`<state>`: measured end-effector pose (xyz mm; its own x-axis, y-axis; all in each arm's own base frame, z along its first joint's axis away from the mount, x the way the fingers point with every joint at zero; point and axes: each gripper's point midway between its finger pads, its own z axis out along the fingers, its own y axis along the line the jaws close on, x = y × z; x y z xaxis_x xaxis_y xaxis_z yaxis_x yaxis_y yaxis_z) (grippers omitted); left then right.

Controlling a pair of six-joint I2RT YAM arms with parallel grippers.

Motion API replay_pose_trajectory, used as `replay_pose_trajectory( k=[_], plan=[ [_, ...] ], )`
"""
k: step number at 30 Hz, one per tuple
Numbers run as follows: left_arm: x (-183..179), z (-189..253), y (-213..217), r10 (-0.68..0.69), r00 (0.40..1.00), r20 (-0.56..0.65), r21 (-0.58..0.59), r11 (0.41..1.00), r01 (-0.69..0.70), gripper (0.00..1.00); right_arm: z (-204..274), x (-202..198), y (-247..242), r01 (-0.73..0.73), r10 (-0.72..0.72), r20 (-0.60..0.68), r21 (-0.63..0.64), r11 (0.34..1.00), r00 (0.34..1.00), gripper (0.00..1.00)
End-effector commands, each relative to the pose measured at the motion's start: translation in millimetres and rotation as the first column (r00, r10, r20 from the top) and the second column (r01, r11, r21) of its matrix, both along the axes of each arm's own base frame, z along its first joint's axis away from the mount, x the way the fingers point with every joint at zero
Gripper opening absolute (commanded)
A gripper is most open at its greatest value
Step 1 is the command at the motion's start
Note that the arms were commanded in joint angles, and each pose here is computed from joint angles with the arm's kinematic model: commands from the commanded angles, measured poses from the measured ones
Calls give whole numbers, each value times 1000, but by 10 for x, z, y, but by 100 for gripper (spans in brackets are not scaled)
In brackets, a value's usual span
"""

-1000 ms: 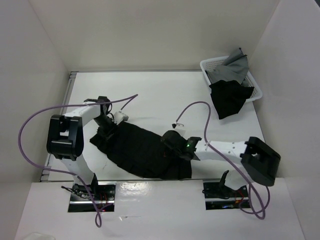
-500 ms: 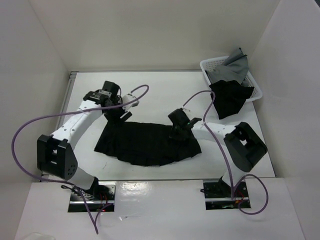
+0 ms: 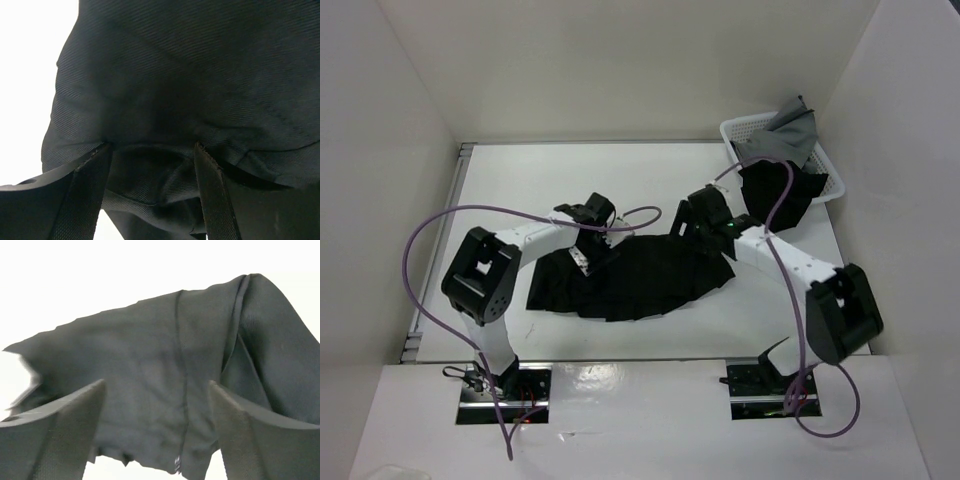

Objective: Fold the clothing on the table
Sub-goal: Fold the skirt

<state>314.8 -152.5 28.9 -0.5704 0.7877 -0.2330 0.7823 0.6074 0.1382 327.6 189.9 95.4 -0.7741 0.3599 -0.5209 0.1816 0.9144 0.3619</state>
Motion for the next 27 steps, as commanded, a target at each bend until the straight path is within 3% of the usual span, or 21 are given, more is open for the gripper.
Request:
replay_pose_trajectory(
  k=[1,5,9,15,27],
  plan=[
    [-71,-78,-102,30,999,-12,-16,999,-30,73,13,-365,-56,17,-13,-88,46,999,996,90],
    [-65,-70,-251,43,999,-32,-66,997,-45,73,-330,-960,-65,83,-68,-207,65,994,976,97],
    [-144,-75,-329,28,998,-54,-79,996,-33,73,-441,-1181,-66,141,-108,-250,118,983,962,99],
    [-162,-75,-356,19,998,-54,-79,997,-23,73,-516,-1008,-93,213,-180,-217,141,967,960,99],
    [-199,-66,-364,7,999,-43,-62,998,-10,73,-928,-820,-253,341,-296,-296,112,933,908,99]
  ],
)
